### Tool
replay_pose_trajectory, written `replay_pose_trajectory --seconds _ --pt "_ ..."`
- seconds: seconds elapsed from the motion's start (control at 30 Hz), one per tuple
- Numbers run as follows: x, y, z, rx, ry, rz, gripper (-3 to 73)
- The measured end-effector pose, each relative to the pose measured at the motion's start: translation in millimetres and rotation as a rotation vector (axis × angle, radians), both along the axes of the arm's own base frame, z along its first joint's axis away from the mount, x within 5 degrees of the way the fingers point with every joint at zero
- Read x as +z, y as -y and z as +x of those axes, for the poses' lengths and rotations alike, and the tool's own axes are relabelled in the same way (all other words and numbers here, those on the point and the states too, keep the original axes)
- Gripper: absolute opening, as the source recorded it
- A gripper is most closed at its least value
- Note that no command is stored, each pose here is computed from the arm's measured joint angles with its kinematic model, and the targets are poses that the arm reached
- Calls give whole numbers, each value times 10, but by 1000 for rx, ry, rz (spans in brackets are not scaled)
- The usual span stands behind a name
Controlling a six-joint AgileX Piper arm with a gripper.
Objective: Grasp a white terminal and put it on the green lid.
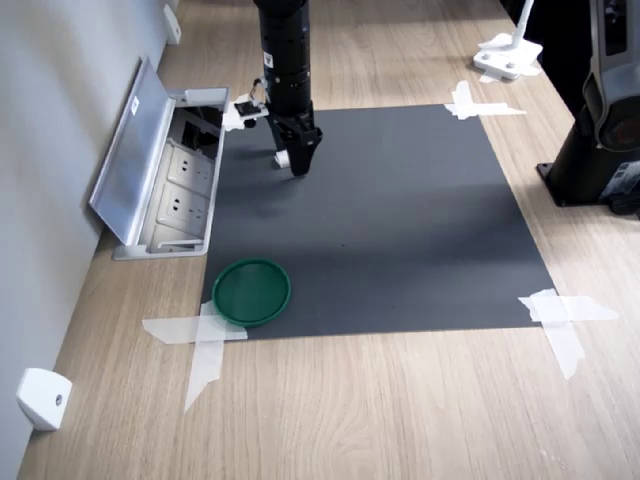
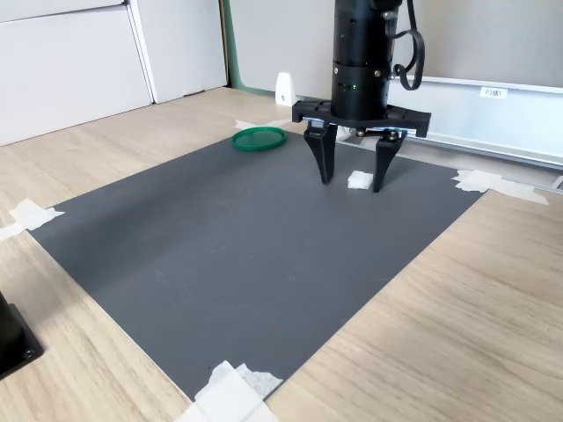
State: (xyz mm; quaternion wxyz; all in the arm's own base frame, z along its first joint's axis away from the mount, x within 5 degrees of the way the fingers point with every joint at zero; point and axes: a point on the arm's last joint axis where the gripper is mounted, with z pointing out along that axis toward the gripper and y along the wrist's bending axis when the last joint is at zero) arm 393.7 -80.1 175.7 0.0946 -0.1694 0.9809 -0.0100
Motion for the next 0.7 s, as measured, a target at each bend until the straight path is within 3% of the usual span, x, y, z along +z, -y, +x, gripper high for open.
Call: replay_pose_trajectory --seconds 0.1,0.2,0.4,0.53,0.7 --pt "1 3 3 11 1 -5 622" --pt "-3 7 7 16 4 -11 547" --pt "-1 7 15 15 14 -10 283" --pt "117 -73 -5 23 27 6 269" --pt "348 -499 -31 110 48 15 270"
